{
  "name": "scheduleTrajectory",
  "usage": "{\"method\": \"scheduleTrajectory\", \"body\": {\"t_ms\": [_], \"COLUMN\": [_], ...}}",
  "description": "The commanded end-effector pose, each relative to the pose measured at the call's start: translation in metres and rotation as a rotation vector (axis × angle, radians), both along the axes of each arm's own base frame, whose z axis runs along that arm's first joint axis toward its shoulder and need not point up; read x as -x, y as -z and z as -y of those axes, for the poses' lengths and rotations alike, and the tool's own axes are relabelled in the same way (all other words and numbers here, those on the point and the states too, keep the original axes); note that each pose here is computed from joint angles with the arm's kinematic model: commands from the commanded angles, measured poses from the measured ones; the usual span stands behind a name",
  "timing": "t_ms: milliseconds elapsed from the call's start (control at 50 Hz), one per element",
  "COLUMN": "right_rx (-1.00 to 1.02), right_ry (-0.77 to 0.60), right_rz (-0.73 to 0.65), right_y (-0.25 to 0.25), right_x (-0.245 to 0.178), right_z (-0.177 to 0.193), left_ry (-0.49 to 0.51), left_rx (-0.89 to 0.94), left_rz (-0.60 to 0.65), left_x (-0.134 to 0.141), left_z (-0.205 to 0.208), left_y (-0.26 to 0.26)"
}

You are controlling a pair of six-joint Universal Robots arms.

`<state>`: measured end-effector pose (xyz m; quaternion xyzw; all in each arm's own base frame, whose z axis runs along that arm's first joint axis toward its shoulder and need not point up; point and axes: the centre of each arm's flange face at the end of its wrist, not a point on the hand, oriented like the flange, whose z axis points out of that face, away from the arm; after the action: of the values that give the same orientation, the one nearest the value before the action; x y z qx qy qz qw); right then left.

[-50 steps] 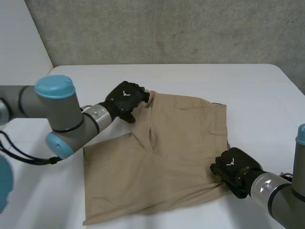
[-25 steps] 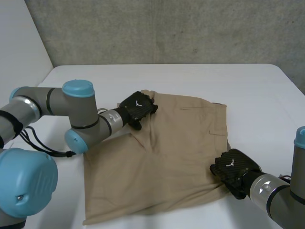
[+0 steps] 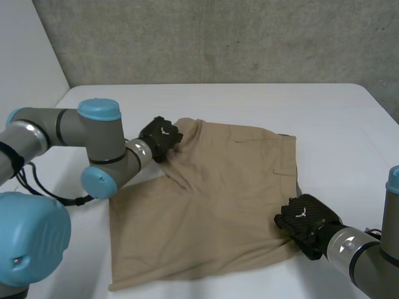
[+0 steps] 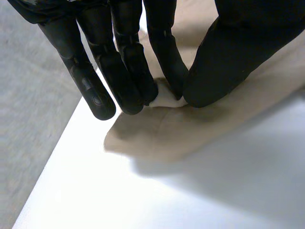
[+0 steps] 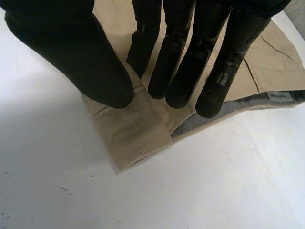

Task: Fold the shorts.

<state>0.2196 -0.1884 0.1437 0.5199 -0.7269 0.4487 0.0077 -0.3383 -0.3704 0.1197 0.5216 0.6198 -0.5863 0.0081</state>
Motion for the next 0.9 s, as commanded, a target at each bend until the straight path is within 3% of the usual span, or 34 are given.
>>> {"method": "scheduleTrajectory", "body": {"t_ms": [20, 80, 320, 480, 900], "right_rx": [-0.005, -0.006, -0.018, -0.020, -0.024], "right_ry": [-0.005, -0.005, -0.006, -0.006, -0.006], "right_rz": [-0.002, -0.003, -0.005, -0.005, -0.007], "right_y": [0.001, 0.001, 0.004, 0.004, 0.005], "right_x": [0.000, 0.000, 0.001, 0.001, 0.002], "right_z": [-0.003, -0.003, -0.006, -0.007, -0.011], "left_ry": [-0.167, -0.218, -0.238, -0.368, -0.364], "left_rx": [-0.027, -0.053, -0.014, -0.025, -0.044], "left_rz": [0.104, 0.135, 0.120, 0.185, 0.207], "left_x": [-0.027, -0.036, -0.036, -0.053, -0.050], "left_z": [-0.015, -0.024, -0.026, -0.033, -0.045], "left_y": [-0.005, -0.003, -0.004, -0.008, -0.008]}}
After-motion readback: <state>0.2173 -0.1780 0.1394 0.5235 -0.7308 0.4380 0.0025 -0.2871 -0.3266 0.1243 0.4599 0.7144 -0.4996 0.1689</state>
